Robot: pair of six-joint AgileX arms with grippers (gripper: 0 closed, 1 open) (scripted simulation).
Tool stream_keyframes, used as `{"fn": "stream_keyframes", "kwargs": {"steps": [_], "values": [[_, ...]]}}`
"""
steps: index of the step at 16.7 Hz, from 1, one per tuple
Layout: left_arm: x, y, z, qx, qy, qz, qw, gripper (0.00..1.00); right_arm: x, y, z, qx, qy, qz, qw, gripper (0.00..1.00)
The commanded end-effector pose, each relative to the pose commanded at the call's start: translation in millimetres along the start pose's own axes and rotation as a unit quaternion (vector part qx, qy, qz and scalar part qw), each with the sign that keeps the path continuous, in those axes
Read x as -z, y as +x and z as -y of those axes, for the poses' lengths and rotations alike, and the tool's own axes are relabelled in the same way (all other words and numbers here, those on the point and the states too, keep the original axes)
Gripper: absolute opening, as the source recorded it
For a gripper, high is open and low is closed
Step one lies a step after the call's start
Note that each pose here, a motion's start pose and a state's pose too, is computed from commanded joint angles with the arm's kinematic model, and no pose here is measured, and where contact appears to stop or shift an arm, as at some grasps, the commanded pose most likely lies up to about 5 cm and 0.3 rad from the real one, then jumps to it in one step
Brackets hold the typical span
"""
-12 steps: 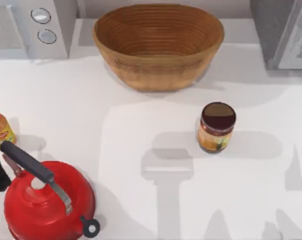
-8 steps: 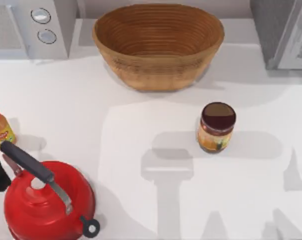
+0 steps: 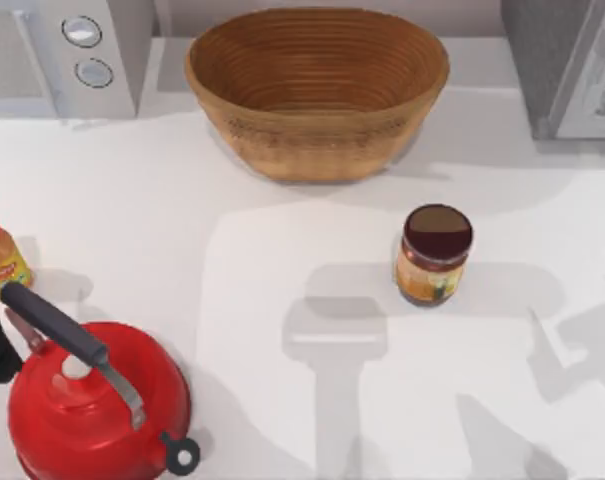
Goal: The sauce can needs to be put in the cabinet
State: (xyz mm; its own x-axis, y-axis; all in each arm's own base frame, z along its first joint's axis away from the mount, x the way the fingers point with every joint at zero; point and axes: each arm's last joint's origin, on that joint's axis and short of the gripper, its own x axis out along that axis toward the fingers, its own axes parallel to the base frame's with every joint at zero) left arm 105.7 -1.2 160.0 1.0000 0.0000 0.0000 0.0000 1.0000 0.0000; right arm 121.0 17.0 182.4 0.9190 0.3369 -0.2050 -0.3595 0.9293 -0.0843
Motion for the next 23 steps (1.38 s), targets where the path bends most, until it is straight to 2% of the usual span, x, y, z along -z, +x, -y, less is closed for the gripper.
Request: {"fn": "stream_keyframes", "kwargs": {"steps": [3,6,10,14,18,23], "values": [[0.0,0.0,0.0,0.000,0.000,0.000,1.000,1.00,-12.3,15.7,-0.1,-0.077,-0.039,-0.053,0.995,1.00],[0.0,0.0,0.0,0.000,0.000,0.000,1.000,1.00,-19.4,40.3,2.4,-0.154,-0.077,-0.109,0.979,1.00],[0.0,0.0,0.0,0.000,0.000,0.000,1.000,1.00,-12.9,85.4,10.2,-0.251,-0.115,-0.183,0.944,1.00],[0.0,0.0,0.0,0.000,0.000,0.000,1.000,1.00,14.5,135.7,23.2,-0.341,-0.130,-0.233,0.901,1.00],[0.0,0.0,0.0,0.000,0.000,0.000,1.000,1.00,56.1,180.3,37.7,-0.423,-0.119,-0.237,0.866,1.00],[0.0,0.0,0.0,0.000,0.000,0.000,1.000,1.00,97.4,222.2,52.7,-0.498,-0.094,-0.155,0.848,1.00]]}}
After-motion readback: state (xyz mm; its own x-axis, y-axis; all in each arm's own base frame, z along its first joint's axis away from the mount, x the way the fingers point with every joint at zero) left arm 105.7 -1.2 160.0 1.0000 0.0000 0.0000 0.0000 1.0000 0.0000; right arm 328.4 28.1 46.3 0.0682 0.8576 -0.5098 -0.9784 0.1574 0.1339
